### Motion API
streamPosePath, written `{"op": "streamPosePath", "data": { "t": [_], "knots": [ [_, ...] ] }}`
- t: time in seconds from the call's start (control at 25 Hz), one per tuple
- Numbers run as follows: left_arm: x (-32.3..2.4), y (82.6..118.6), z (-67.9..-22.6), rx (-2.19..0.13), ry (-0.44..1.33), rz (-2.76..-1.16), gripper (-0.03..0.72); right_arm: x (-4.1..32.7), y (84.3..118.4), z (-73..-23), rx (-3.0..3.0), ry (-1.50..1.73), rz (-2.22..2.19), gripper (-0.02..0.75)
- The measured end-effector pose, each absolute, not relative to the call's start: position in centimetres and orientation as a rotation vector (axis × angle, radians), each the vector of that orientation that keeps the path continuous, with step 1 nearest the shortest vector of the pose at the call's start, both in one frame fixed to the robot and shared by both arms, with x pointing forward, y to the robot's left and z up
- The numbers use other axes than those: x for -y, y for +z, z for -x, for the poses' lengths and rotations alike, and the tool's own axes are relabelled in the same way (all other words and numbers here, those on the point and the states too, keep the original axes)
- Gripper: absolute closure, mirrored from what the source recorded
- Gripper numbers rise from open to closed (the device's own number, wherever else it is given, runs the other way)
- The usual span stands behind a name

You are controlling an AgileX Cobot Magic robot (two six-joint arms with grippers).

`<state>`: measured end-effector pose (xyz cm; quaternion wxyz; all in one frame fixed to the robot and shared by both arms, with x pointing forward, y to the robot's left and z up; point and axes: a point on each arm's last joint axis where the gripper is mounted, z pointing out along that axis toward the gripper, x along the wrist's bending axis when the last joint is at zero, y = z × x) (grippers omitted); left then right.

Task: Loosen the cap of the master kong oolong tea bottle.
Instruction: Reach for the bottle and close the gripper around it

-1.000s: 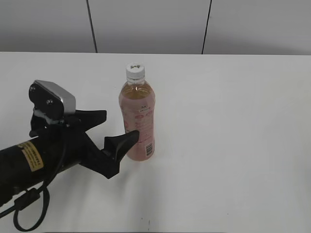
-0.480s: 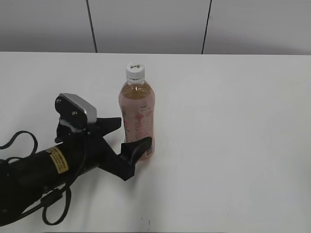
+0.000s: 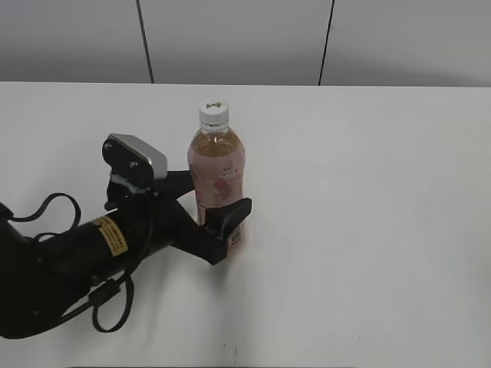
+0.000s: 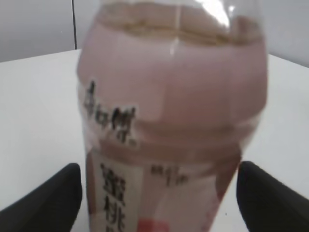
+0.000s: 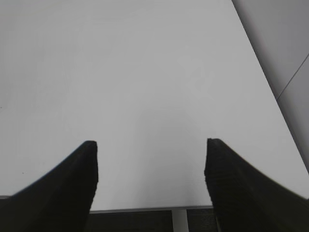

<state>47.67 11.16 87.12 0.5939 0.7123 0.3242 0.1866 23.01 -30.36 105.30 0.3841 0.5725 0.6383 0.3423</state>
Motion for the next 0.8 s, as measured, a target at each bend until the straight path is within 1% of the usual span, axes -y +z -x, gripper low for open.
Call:
{"op": "streamPosePath", "data": {
  "t": [0.16, 0.56, 0.8],
  "knots": [
    [-10.42, 87.16, -48.59, -0.73, 0.439, -1.637, 0.097, 30.36, 105.3, -23.01, -1.627, 0.873, -1.459, 0.213],
    [-10.29, 87.26, -48.74, -0.723, 0.44, -1.633, 0.099, 30.36, 105.3, -23.01, -1.626, 0.874, -1.461, 0.213],
    [-10.37, 87.28, -48.86, -0.738, 0.45, -1.626, 0.102, 30.36, 105.3, -23.01, -1.626, 0.874, -1.461, 0.24]
  ]
}}
